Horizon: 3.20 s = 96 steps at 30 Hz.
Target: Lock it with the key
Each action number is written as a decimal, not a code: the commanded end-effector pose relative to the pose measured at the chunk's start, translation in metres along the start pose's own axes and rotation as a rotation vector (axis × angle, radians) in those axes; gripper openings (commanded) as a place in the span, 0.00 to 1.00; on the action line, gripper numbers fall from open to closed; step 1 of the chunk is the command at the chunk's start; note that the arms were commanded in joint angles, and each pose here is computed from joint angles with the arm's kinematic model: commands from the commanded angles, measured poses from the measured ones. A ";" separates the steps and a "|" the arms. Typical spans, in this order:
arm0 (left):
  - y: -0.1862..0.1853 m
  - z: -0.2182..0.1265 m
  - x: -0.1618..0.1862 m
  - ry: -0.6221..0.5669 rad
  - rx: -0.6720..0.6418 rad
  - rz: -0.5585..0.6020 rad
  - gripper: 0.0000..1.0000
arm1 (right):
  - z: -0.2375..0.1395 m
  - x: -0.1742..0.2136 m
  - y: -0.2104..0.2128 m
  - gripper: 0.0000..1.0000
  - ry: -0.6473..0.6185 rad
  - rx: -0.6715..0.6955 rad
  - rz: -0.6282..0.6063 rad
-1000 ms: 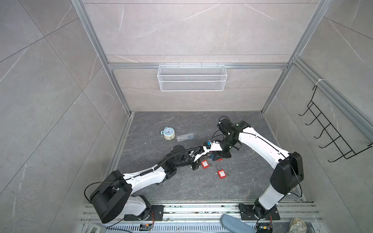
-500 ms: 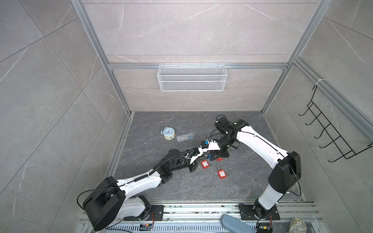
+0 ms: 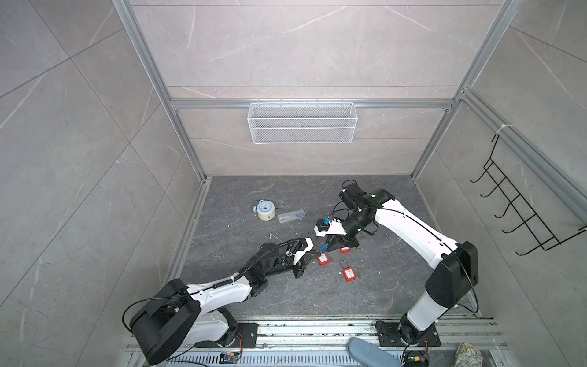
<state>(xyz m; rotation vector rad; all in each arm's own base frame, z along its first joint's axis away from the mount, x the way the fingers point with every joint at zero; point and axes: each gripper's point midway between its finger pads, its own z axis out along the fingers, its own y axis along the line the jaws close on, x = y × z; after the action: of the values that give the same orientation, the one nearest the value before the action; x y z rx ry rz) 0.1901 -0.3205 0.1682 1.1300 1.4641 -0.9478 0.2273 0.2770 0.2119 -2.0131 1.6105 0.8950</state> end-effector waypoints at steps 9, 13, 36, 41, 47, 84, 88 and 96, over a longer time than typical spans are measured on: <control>-0.048 -0.002 0.032 0.135 0.230 -0.055 0.00 | -0.029 -0.083 0.010 0.00 -0.387 0.000 -0.199; -0.041 -0.013 0.019 0.109 0.197 -0.041 0.00 | -0.025 -0.069 0.010 0.00 -0.358 0.008 -0.170; -0.024 -0.024 -0.066 0.014 0.137 0.190 0.00 | 0.011 -0.038 -0.007 0.00 -0.437 0.045 0.032; -0.022 -0.030 -0.092 -0.050 0.171 0.202 0.00 | 0.017 -0.031 0.000 0.00 -0.447 0.018 0.019; -0.025 -0.035 -0.108 -0.075 0.235 0.233 0.00 | 0.023 -0.028 -0.002 0.00 -0.449 -0.004 0.051; -0.013 -0.052 -0.037 0.369 0.297 0.076 0.00 | -0.026 -0.023 -0.036 0.46 -0.445 0.255 0.010; -0.007 -0.059 -0.032 0.400 0.272 0.064 0.00 | -0.043 -0.022 -0.031 1.00 -0.422 0.298 -0.002; 0.006 -0.066 -0.010 0.545 0.260 0.073 0.00 | -0.097 0.018 -0.082 1.00 -0.248 0.811 0.193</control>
<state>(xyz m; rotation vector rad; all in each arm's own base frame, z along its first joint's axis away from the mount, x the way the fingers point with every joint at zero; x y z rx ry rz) 0.1766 -0.2594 0.1817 1.6637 1.7823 -0.8684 0.2935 0.2491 0.2569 -1.3805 1.5382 0.6773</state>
